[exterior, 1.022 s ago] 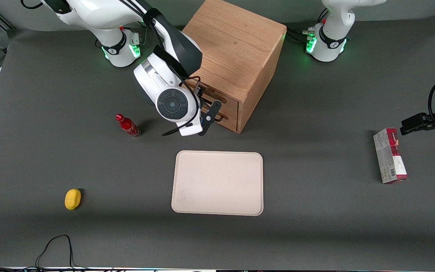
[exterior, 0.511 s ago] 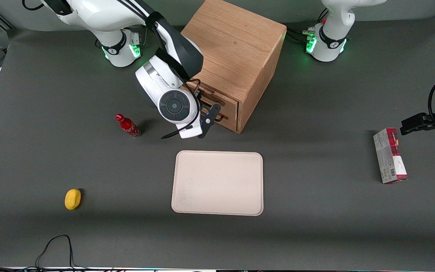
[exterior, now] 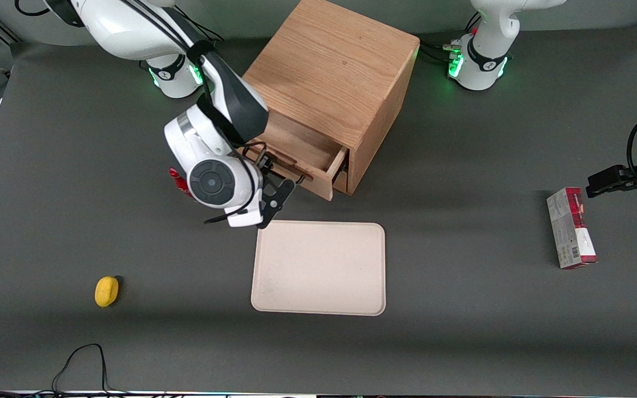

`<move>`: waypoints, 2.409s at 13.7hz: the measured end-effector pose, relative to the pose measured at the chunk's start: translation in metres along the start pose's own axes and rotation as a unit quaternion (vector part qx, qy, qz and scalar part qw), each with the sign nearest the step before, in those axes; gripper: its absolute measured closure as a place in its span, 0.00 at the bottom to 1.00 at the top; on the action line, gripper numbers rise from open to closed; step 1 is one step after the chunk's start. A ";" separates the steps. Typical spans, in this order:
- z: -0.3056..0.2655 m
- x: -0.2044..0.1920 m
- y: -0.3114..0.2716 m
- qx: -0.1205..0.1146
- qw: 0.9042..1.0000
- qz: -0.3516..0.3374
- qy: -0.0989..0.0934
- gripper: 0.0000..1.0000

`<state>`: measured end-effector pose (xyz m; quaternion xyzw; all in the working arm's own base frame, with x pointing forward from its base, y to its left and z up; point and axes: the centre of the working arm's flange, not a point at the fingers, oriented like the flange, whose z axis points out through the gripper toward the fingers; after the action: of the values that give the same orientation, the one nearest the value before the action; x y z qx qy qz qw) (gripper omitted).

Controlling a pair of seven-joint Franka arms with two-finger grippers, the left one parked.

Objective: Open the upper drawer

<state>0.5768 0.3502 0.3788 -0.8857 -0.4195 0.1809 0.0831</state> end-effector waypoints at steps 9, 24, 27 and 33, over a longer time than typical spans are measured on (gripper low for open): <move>-0.015 -0.002 0.051 0.002 0.999 0.030 0.031 0.00; -0.034 -0.008 0.113 -0.012 0.993 0.068 0.097 0.00; -0.046 -0.012 0.125 -0.017 0.990 0.076 0.114 0.00; -0.051 -0.019 0.141 -0.021 0.988 0.087 0.129 0.00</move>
<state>0.6870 0.2463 0.3885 -0.9362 -0.3304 0.0629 0.1022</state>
